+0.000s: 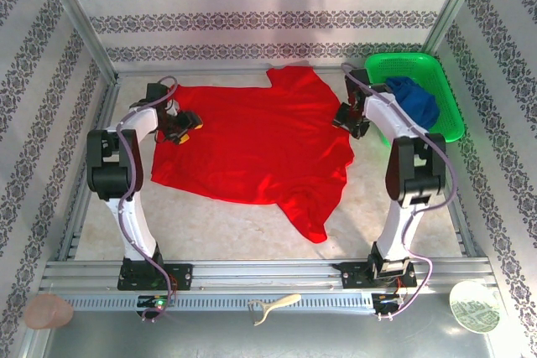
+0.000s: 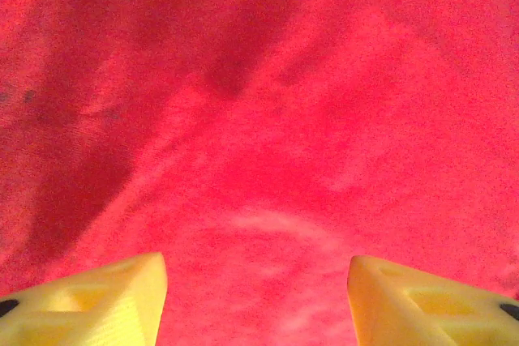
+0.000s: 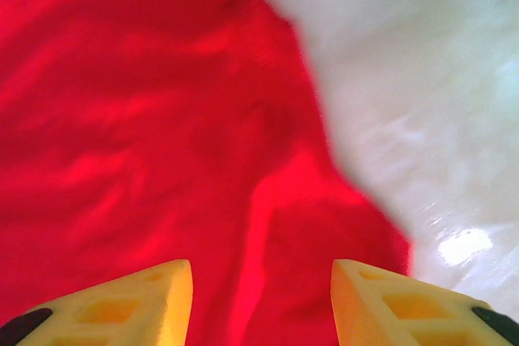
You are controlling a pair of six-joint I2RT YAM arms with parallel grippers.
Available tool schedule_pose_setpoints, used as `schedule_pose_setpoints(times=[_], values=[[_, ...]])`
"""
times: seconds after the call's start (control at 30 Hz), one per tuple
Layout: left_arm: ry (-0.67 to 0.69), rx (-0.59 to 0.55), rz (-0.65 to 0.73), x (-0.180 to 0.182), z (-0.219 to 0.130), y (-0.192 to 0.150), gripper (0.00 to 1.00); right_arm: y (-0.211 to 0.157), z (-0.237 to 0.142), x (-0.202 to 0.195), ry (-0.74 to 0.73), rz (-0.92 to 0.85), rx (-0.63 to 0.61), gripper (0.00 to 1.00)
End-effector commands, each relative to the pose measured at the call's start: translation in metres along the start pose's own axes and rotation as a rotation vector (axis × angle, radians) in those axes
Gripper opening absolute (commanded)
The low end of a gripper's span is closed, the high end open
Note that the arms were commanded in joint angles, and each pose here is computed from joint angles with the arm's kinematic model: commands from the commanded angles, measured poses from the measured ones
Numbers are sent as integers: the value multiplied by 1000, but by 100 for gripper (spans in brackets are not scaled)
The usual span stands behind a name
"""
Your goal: Fold the inside-out t-shirt
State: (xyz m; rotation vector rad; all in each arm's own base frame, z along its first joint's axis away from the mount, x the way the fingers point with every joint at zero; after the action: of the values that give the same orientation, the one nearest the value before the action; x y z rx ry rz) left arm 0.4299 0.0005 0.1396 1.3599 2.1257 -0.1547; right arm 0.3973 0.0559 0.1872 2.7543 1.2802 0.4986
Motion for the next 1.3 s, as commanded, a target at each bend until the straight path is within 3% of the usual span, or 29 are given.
schedule_pose_setpoints(times=[0.0, 0.17, 0.37, 0.7, 0.87, 0.97, 1.1, 1.27], values=[[-103, -64, 6, -28, -25, 17, 62, -35, 6, 10, 66, 33, 75, 49], [-103, -2, -22, -21, 15, 21, 63, -68, 46, 20, 18, 107, 163, 49], [-27, 47, -41, -1, 37, 13, 63, -75, 77, 11, -97, 241, 196, 49], [-6, 64, -111, 11, 56, 8, 63, -34, 114, -5, -223, 513, 273, 49], [-40, 51, -108, 3, 56, 15, 63, -3, 118, 0, -218, 519, 248, 49], [-92, 23, -57, -15, 41, 32, 63, 14, 106, 21, -118, 443, 251, 48], [-129, -62, 29, -47, -10, 48, 64, 18, 59, 49, 35, 259, 200, 48], [-4, -87, 24, -45, -63, 11, 65, -7, -16, 45, 137, 105, 94, 48]])
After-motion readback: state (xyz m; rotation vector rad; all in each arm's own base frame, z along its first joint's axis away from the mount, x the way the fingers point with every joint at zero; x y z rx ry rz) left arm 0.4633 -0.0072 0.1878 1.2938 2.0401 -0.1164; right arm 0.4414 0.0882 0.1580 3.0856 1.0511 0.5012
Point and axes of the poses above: each hand's point on the last joint's axis, 136 mm out from that joint toward the fingers, its own z axis out along the fingers, its own x axis along the line the jaws close on, y = z × x, the point moved 9 cm from there along -z, back along the fingers, and after that the axes turned 8 degrees about z, right-handed, at the moved point
